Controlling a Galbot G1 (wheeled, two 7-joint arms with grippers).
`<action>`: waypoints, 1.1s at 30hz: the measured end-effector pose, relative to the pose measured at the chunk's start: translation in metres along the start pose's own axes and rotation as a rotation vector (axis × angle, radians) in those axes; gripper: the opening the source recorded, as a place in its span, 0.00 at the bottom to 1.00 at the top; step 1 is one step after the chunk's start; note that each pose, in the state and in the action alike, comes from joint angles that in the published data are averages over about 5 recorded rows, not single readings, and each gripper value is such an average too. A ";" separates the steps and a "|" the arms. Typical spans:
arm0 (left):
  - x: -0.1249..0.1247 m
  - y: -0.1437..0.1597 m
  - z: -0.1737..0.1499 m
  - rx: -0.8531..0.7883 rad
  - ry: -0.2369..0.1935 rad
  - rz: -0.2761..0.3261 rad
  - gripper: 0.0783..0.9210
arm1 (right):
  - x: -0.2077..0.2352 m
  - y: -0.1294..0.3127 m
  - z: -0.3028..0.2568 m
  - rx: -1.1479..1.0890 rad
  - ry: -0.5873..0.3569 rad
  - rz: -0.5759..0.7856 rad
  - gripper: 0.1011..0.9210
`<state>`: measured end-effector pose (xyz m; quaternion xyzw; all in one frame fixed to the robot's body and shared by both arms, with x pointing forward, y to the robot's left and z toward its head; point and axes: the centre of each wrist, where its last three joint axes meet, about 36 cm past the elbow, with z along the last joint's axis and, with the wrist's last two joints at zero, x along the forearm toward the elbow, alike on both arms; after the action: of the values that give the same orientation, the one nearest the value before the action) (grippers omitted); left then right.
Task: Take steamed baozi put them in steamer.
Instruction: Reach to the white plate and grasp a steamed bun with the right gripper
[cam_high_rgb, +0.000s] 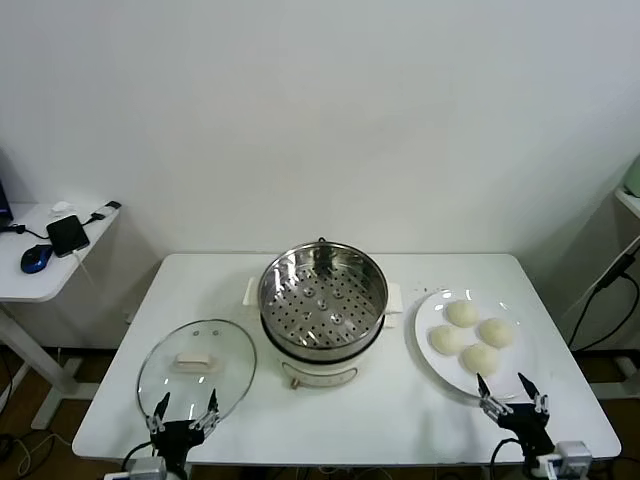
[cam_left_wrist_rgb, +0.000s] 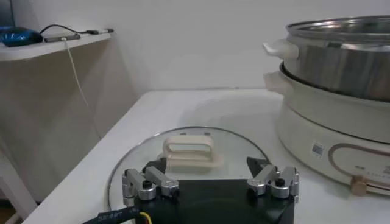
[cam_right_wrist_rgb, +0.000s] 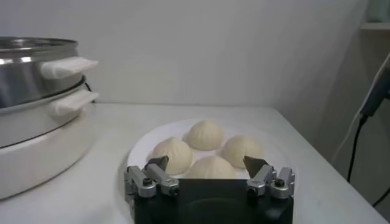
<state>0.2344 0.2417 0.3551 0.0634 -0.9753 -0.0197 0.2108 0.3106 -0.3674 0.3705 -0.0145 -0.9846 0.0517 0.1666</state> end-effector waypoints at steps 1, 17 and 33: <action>0.000 0.000 0.000 0.000 -0.001 0.001 0.88 | -0.005 -0.002 -0.004 0.009 -0.003 -0.001 0.88; -0.005 -0.003 -0.002 -0.002 -0.011 0.012 0.88 | -0.164 -0.068 -0.170 0.610 -0.013 -0.452 0.88; -0.009 -0.004 0.004 0.004 0.001 0.005 0.88 | -0.259 -0.101 -0.291 1.240 0.401 -1.021 0.88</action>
<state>0.2415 0.2388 0.3471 0.0616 -0.9754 -0.0171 0.2112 0.6496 -0.4509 0.5704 0.5201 -0.6144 0.4997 0.3199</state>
